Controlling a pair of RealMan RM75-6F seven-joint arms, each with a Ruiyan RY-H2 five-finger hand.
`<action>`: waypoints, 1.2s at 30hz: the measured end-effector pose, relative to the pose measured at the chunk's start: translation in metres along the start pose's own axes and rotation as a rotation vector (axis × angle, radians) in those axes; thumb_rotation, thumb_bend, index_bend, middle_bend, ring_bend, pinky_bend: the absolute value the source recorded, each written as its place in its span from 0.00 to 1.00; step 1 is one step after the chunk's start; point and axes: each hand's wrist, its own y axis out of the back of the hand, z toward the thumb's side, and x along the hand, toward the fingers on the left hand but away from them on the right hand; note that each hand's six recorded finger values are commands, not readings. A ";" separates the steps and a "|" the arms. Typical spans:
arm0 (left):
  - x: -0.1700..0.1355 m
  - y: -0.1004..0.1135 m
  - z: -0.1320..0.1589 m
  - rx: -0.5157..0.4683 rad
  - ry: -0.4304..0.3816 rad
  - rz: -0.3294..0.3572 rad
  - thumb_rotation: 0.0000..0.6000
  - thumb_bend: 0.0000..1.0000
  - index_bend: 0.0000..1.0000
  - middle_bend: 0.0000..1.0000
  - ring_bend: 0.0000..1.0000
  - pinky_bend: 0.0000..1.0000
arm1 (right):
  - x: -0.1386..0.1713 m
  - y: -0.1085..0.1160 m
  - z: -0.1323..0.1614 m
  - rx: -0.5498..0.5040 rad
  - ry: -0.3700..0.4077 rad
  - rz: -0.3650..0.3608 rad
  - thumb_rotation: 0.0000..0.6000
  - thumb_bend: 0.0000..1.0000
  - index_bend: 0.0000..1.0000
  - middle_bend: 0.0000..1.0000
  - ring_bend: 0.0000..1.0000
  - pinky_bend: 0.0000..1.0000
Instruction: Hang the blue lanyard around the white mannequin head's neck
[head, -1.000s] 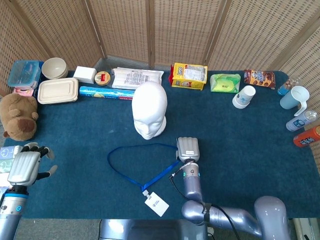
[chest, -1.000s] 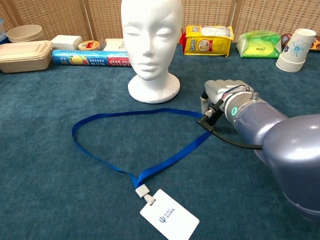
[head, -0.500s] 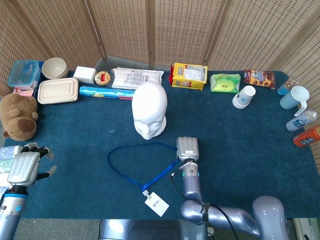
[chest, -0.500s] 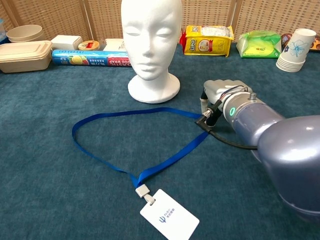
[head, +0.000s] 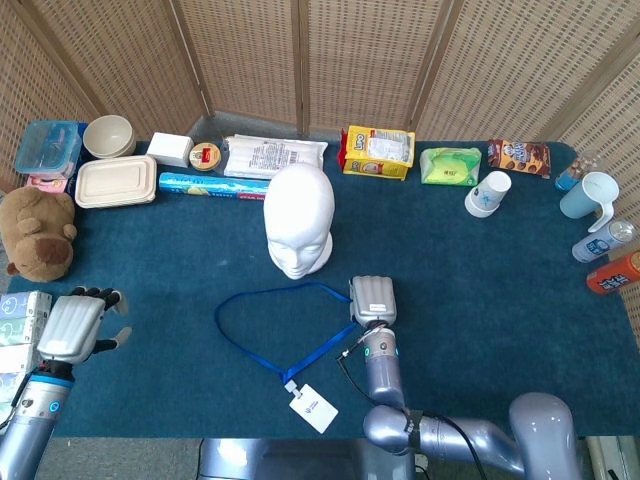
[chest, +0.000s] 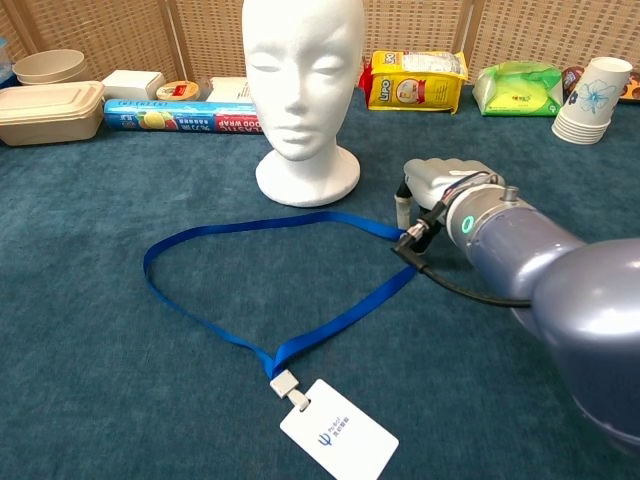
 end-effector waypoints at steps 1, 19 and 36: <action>0.003 0.000 0.003 0.010 -0.011 0.001 1.00 0.22 0.53 0.67 0.68 0.61 | 0.001 0.000 0.000 0.000 0.002 0.000 1.00 0.49 0.61 1.00 1.00 1.00; 0.067 -0.023 0.084 0.145 -0.080 -0.096 0.91 0.23 0.53 1.00 1.00 1.00 | 0.007 0.002 -0.009 -0.020 0.022 0.007 1.00 0.49 0.61 1.00 1.00 1.00; 0.109 -0.062 0.126 0.177 -0.045 -0.234 0.91 0.36 0.53 1.00 1.00 1.00 | 0.003 -0.002 -0.018 -0.028 0.016 0.026 1.00 0.49 0.61 1.00 1.00 1.00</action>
